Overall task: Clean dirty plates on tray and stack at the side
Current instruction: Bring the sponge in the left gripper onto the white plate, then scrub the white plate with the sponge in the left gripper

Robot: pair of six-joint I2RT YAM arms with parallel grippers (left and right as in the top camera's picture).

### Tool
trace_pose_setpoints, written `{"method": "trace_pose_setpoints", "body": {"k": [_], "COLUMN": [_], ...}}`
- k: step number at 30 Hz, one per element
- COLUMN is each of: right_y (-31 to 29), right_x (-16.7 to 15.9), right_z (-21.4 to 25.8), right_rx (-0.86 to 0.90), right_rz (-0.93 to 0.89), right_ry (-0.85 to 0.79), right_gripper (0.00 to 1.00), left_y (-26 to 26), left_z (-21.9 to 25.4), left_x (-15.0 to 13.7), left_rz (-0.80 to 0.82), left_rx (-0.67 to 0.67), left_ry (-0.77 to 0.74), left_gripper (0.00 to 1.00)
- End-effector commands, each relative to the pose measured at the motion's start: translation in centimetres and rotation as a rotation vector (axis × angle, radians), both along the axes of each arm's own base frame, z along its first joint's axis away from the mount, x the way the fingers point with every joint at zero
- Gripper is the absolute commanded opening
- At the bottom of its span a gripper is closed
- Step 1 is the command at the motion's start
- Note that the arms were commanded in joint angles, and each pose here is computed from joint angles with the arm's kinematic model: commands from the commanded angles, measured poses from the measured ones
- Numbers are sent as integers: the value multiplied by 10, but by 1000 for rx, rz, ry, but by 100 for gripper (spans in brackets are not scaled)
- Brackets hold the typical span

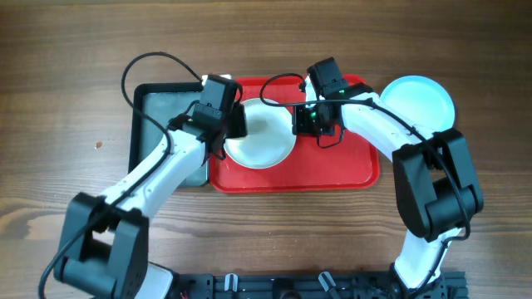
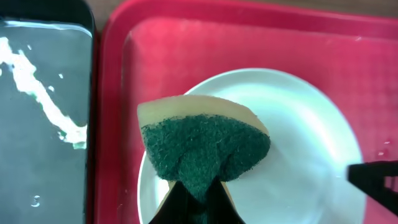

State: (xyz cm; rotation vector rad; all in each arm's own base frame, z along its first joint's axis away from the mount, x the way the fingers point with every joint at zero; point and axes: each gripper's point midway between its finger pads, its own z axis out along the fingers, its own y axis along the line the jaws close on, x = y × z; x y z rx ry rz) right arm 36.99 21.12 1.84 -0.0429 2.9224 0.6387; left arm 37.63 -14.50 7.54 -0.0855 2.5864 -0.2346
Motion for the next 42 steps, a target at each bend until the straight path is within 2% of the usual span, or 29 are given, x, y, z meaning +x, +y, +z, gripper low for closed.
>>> {"method": "trace_pose_setpoints", "body": {"k": [1, 5, 16, 21, 24, 27, 29, 34, 36, 38, 42], "right_y": [4, 16, 23, 23, 23, 24, 24, 24, 24, 24, 24], "right_x": [1, -5, -7, -7, -7, -6, -6, -6, -6, -6, -6], "right_z": [-6, -9, -9, -9, -9, -9, -9, -9, -9, -9, -9], "right_rx": [-18, -75, -82, -82, -82, -81, -81, -81, -81, -81, -81], "right_rz": [11, 42, 50, 51, 51, 51, 51, 52, 51, 51, 51], "right_ry": [-7, -40, -50, -50, -50, -53, -52, -53, -53, -53, -54], "right_gripper": [4, 4, 4, 4, 4, 4, 4, 4, 4, 4, 4], "left_y": [-2, -2, 14, 16, -6, -52, -69, -68, -56, -26, 2], "left_z": [-14, -24, -39, -65, -81, -73, -64, -22, 2, 13, -4], "left_x": [-3, -8, -19, -24, -36, -55, -56, -34, -19, -6, -3], "left_rz": [17, 24, 65, 82, 31, -101, -151, -157, -126, -30, 55], "left_rx": [-12, -7, 69, 88, -26, -273, -369, -419, -390, -267, -119], "left_ry": [43, 83, 143, 211, 299, 403, 410, 309, 212, 123, 120], "left_gripper": [4, 4, 4, 4, 4, 4, 4, 4, 4, 4, 4]}}
